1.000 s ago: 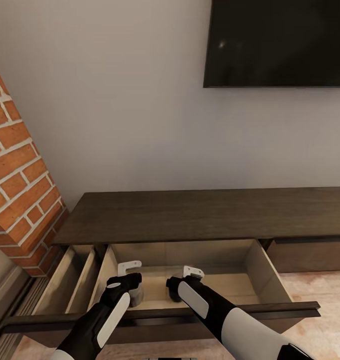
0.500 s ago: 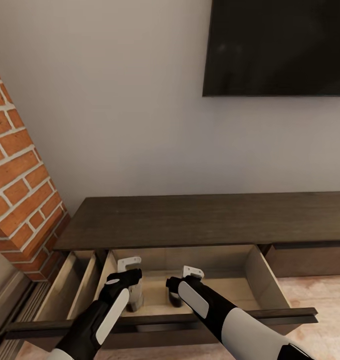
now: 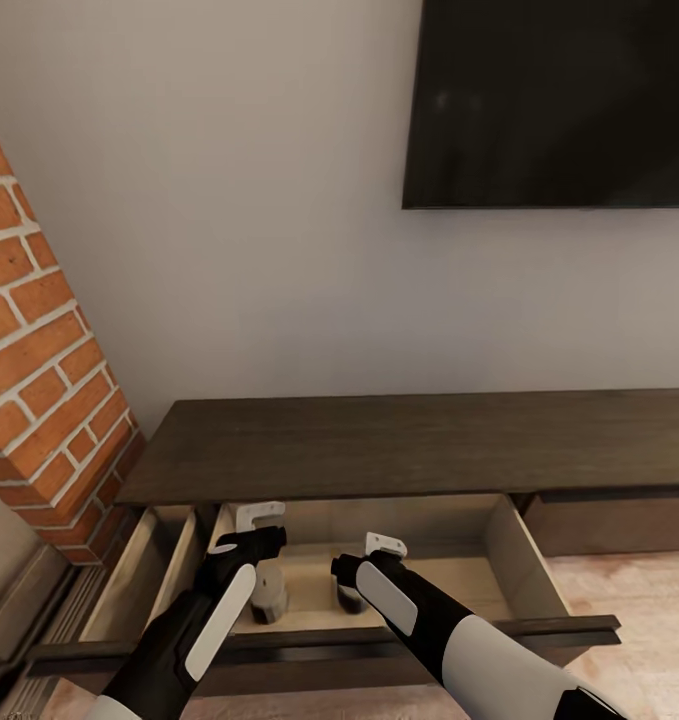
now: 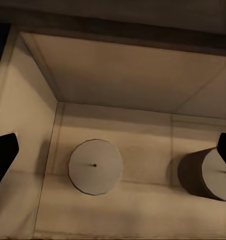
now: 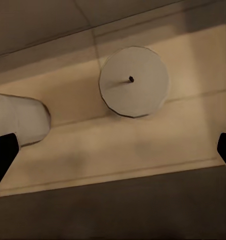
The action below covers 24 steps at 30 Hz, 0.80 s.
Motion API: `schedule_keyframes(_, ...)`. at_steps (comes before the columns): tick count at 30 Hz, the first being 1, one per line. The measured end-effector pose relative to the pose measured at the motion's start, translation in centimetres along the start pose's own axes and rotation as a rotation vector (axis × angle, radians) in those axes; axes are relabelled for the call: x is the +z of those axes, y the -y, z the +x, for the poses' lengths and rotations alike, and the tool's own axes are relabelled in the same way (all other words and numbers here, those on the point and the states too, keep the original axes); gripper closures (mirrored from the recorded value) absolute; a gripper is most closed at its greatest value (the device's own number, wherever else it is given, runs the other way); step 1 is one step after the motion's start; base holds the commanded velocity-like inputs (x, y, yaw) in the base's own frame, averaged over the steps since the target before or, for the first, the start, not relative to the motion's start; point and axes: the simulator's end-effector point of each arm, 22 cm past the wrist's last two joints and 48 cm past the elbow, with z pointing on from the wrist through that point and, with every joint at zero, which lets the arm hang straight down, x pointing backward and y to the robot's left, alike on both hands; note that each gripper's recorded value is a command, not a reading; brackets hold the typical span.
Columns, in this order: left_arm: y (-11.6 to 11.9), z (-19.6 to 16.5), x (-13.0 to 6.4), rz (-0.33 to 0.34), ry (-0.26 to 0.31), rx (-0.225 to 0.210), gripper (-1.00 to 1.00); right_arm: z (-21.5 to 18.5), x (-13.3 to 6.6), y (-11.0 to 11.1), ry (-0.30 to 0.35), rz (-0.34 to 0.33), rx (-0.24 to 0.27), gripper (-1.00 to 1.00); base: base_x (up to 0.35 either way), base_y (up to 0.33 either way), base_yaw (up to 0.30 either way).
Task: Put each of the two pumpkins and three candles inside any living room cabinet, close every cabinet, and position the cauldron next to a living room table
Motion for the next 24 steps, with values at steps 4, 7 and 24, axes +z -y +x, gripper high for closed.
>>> schedule_keyframes(4, 0.0, -0.8, -0.5, 0.000, 0.000, -0.001, -1.00, -0.6, -0.7, -0.3, 0.000, -0.002, 0.002, -1.00, -0.061, 0.000, 0.000)
schedule_keyframes(7, 0.0, -1.3, -0.9, 0.000, -0.001, -0.002, -1.00, -0.9, -1.2, -0.4, 0.000, -0.002, 0.003, -1.00, -0.202, 0.000, 0.000)
schedule_keyframes(24, -1.8, -2.2, -3.0, -0.028, -0.133, 0.003, -1.00, -3.1, -4.2, -1.3, -0.002, -0.005, 0.004, -1.00, -0.057, 0.000, 0.000)
